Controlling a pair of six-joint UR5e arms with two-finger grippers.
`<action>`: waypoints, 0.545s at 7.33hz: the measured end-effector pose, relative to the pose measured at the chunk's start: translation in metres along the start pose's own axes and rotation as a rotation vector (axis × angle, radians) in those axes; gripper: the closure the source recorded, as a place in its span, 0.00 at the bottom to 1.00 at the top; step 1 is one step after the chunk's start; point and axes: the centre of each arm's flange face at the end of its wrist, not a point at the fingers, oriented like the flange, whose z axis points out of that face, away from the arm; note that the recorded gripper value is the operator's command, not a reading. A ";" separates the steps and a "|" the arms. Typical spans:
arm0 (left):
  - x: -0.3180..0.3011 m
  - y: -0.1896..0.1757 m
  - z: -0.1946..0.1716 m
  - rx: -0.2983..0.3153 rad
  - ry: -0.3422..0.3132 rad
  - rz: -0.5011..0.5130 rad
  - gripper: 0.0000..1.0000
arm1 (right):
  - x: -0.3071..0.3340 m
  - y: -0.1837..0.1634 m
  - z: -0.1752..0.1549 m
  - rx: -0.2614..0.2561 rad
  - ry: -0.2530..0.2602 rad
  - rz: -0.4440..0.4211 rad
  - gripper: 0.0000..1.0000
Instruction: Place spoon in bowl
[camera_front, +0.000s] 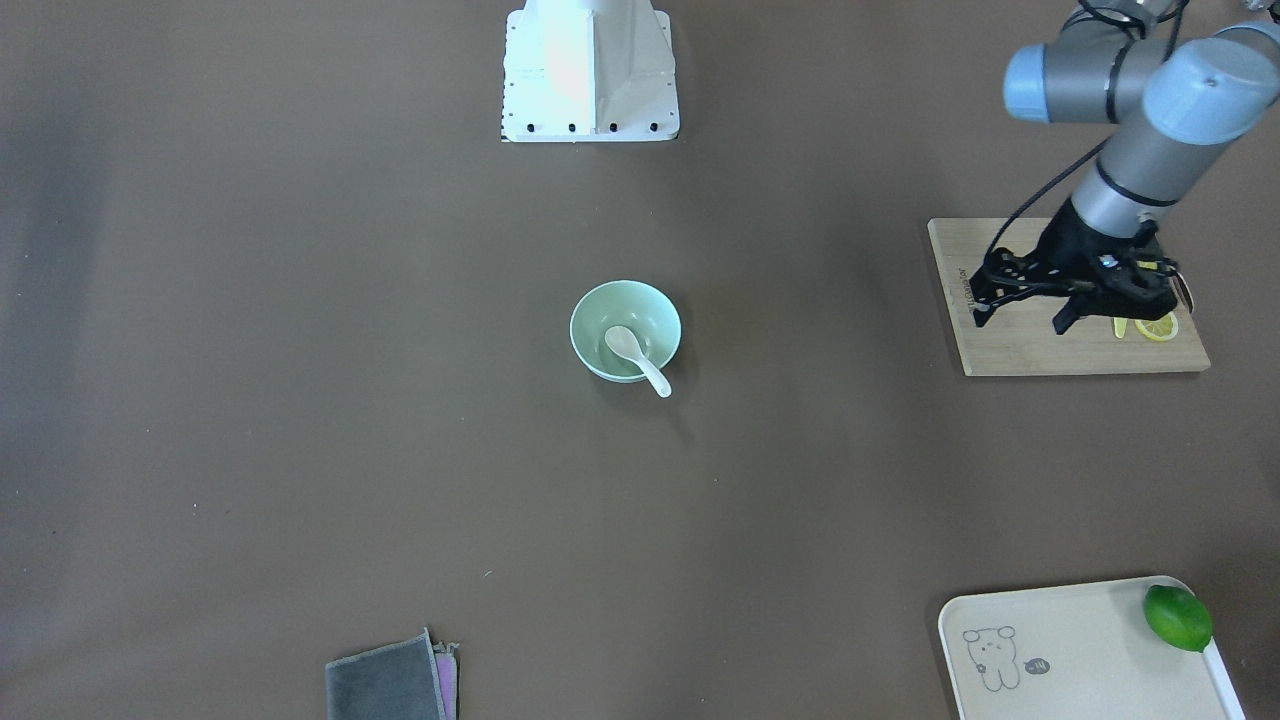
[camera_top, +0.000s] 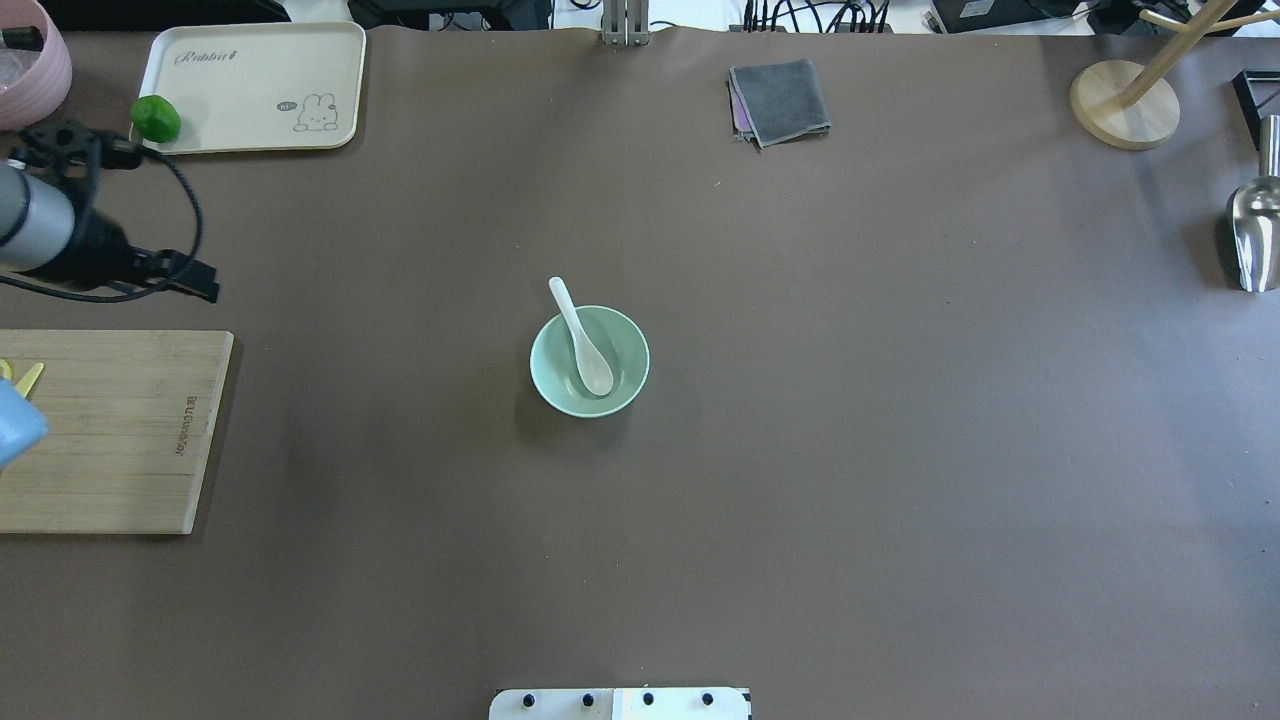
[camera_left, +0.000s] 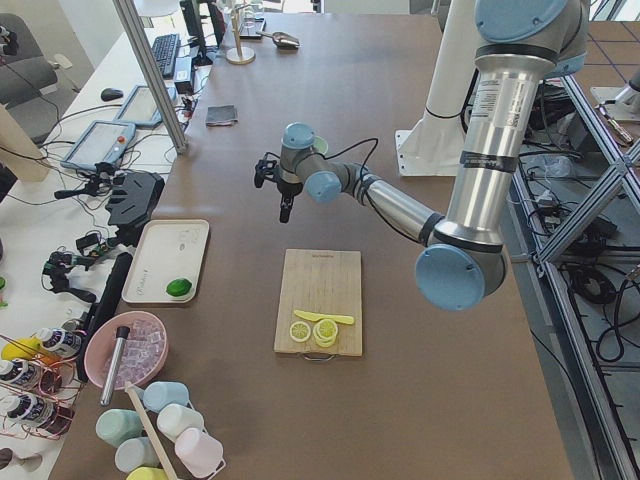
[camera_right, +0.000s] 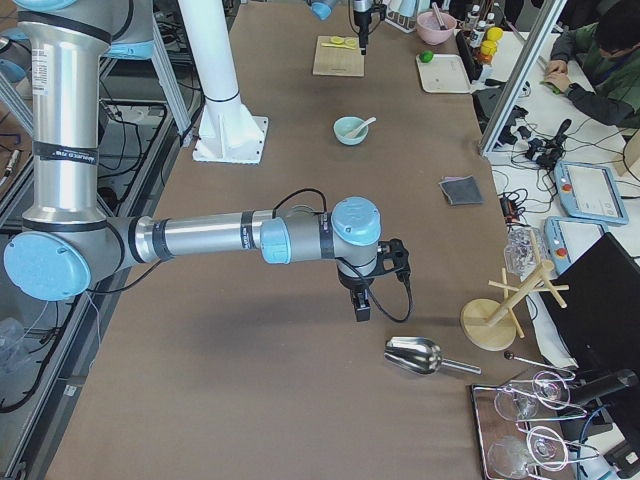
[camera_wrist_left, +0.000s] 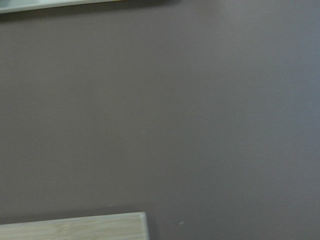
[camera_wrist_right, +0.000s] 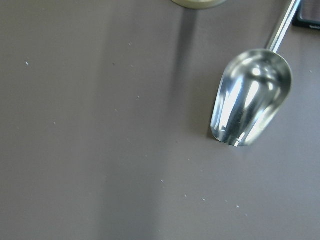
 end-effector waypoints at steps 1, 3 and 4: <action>-0.075 0.012 -0.025 -0.034 0.023 0.064 0.02 | 0.014 0.008 -0.005 -0.035 0.010 -0.008 0.00; -0.209 0.032 -0.083 -0.063 0.036 0.149 0.02 | 0.026 0.017 -0.007 -0.062 0.026 -0.021 0.00; -0.247 0.038 -0.108 -0.077 0.021 0.151 0.02 | 0.028 0.021 -0.005 -0.066 0.025 -0.018 0.00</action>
